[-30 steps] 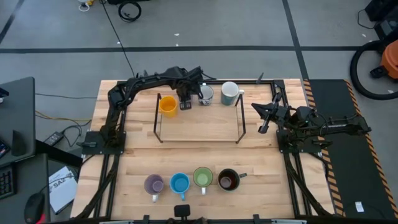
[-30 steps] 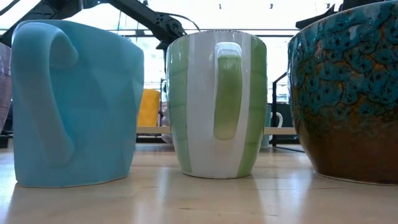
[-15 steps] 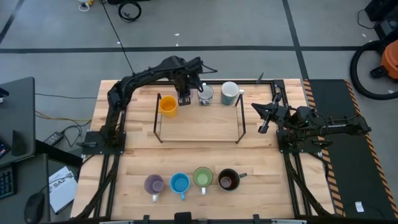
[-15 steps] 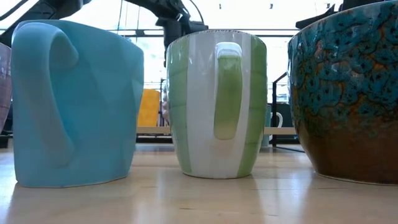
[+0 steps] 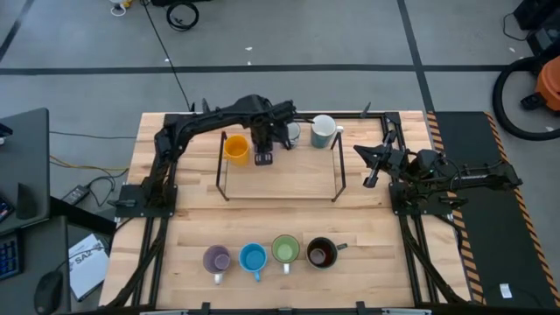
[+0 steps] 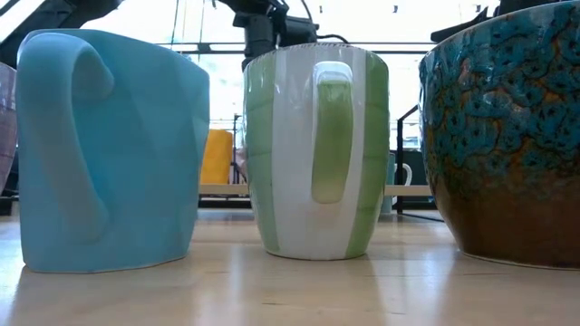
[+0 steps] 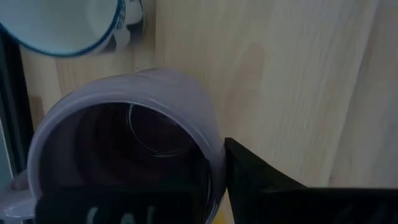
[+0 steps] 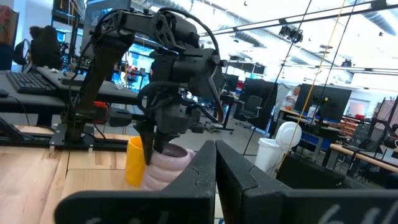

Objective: Place coffee mugs
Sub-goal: Put the light purple mug on the shelf, then put the white mug on the shelf

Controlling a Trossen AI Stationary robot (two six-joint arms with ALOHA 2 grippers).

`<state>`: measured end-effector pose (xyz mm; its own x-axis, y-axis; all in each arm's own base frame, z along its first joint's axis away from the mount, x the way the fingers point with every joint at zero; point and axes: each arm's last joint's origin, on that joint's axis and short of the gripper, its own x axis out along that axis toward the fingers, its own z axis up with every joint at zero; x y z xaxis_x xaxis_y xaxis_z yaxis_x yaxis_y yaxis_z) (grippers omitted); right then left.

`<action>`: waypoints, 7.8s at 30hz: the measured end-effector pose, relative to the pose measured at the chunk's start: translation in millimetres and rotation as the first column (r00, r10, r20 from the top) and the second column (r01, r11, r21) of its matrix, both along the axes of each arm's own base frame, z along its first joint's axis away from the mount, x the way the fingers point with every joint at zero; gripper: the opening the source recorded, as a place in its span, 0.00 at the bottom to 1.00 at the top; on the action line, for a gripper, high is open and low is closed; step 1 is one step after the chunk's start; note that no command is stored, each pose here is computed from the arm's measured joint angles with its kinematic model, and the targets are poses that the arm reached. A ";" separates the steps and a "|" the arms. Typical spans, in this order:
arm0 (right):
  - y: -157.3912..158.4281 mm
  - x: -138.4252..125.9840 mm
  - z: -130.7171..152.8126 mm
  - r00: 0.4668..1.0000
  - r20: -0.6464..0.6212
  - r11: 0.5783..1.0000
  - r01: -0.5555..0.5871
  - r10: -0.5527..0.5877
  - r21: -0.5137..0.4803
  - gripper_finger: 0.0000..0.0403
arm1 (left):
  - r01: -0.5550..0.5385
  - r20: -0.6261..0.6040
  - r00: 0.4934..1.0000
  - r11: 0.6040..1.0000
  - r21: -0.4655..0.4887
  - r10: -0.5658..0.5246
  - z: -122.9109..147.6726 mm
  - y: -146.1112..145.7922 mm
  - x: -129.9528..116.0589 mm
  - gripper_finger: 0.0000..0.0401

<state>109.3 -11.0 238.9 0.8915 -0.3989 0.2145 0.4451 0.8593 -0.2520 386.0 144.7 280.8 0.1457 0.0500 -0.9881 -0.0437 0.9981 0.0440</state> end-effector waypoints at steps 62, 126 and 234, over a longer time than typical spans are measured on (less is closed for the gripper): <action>1.2 0.5 -0.1 0.999 0.014 0.998 -0.053 0.053 0.027 0.02 | -0.041 0.069 0.997 0.998 -0.043 0.043 -17.4 -12.6 -24.6 0.19; 0.9 5.0 -1.1 0.999 -0.015 0.999 -0.041 0.041 -0.009 0.02 | -0.060 0.279 0.960 0.975 0.216 -0.002 -48.5 33.0 40.4 0.43; 0.9 5.1 -0.5 0.999 -0.001 0.999 -0.044 0.044 0.004 0.02 | 0.019 0.146 0.989 1.000 -0.005 -0.018 -15.6 -11.3 41.2 0.07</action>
<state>114.4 -10.1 238.4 0.9085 -0.3600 0.2124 0.4065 0.8791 -0.2488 427.2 133.3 265.2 0.2892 0.0397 -0.9565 -0.0307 0.9990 0.0322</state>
